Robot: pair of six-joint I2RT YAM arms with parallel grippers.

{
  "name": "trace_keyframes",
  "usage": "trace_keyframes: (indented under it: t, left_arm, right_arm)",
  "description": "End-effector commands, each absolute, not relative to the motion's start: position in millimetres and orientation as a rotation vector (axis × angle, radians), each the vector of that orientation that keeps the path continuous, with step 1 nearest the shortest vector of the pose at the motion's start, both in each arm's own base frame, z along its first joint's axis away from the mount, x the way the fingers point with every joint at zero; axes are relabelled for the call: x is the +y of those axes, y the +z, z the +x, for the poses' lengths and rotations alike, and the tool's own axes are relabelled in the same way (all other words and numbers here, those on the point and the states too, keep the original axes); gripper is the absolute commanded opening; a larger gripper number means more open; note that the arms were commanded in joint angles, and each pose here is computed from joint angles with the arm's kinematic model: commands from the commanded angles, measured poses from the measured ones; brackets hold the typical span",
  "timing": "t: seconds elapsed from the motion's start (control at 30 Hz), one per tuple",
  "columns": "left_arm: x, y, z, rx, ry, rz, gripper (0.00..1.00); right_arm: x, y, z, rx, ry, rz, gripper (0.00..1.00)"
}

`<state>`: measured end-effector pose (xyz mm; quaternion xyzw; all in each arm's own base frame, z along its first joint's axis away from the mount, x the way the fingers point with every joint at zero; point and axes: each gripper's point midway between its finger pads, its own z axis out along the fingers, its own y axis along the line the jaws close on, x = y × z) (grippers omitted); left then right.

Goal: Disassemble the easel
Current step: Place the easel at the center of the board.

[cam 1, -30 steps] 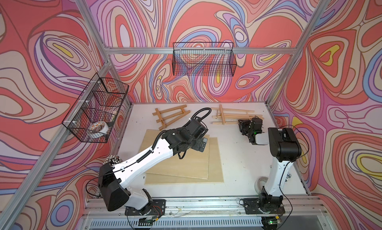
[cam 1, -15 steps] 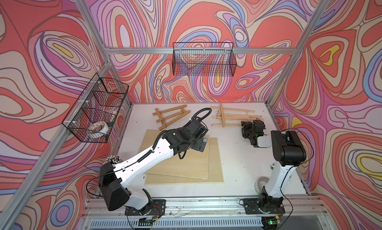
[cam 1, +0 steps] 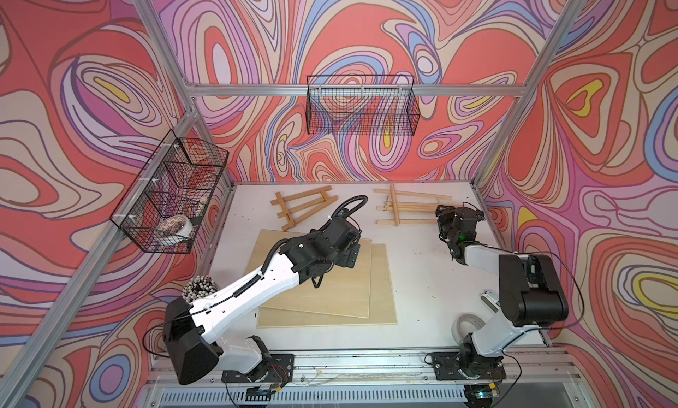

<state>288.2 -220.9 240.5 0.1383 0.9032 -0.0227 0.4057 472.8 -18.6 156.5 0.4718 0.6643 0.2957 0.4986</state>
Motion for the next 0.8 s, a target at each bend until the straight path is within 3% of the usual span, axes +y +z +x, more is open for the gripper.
trace_keyframes:
  t: [0.0,0.33,0.4,0.47,0.57,0.63,0.77]
  left_arm:
    - [-199.5,277.1,296.9,2.106,-0.016,0.221,1.0]
    - [-166.6,313.1,295.1,1.703,0.034,0.19,1.0]
    - [-159.8,319.4,294.9,1.64,0.086,0.2,1.0]
    - [-149.9,325.8,297.0,1.602,0.135,0.176,1.0]
    - [-128.5,326.3,306.2,1.622,0.1,0.08,1.0]
    - [-115.3,325.1,316.5,1.631,0.035,0.01,1.0]
    - [-87.9,319.5,349.5,1.716,0.012,-0.101,1.0]
  right_arm:
    - [-31.8,170.1,452.6,1.59,0.514,1.088,0.6]
    - [32.9,259.3,446.5,1.743,0.151,0.456,0.63]
    - [35.9,258.6,443.7,1.772,0.076,0.377,0.67]
    - [34.9,250.6,439.7,1.803,-0.01,0.29,0.85]
    - [25.1,233.5,432.8,1.834,-0.138,0.232,0.86]
    - [18.0,215.5,426.6,1.853,-0.218,0.199,0.98]
    - [6.1,183.7,420.1,1.856,-0.291,0.213,0.98]
